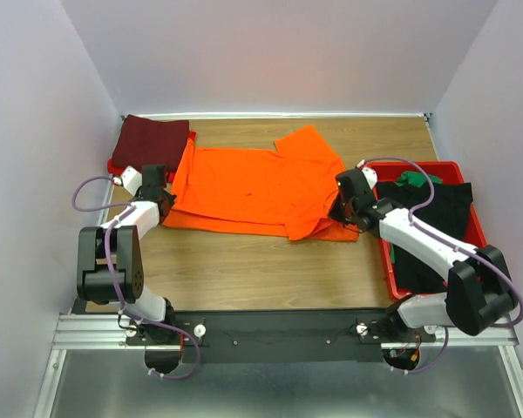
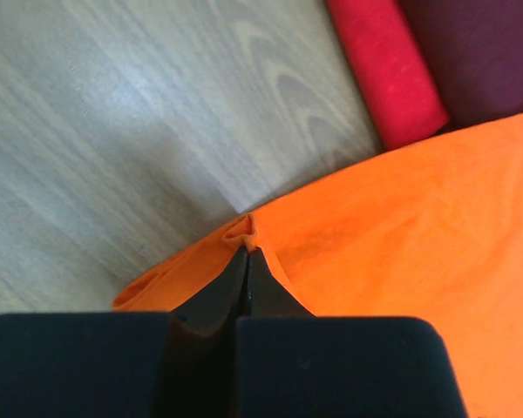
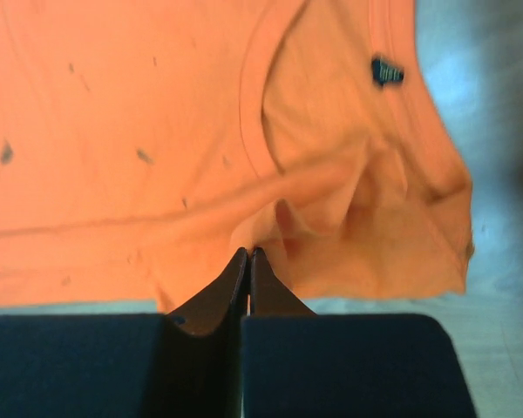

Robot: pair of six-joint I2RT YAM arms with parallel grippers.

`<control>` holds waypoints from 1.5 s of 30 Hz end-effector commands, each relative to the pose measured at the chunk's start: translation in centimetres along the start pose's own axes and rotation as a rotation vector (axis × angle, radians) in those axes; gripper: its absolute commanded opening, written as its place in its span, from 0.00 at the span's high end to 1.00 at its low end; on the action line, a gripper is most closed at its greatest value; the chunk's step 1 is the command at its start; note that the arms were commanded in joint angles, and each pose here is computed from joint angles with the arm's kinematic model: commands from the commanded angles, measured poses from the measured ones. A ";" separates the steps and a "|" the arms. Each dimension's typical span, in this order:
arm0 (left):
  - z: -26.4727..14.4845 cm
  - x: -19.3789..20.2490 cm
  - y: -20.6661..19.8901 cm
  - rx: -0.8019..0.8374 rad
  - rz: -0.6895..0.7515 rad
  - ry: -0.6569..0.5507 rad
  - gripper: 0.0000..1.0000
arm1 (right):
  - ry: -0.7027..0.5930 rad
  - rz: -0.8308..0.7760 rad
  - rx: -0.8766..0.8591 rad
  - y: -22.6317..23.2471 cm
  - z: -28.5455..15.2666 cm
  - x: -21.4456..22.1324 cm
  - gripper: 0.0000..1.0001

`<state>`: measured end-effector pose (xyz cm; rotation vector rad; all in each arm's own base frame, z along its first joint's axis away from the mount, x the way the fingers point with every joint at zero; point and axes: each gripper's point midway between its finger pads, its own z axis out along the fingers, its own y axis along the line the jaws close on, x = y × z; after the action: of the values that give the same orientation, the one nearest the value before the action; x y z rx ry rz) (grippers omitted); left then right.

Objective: Fold and stack the t-shirts
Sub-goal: Fold the tshirt

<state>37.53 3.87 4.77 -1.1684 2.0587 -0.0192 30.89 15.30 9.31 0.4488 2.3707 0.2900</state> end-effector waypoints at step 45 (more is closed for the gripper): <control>-0.1 -2.6 -4.6 0.097 -0.014 -0.001 1.00 | -0.046 0.118 0.043 -2.7 4.3 -9.1 0.95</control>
<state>41.07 2.88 6.88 -1.1366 2.0453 -0.1166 39.05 9.89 10.33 0.6212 2.3310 0.2598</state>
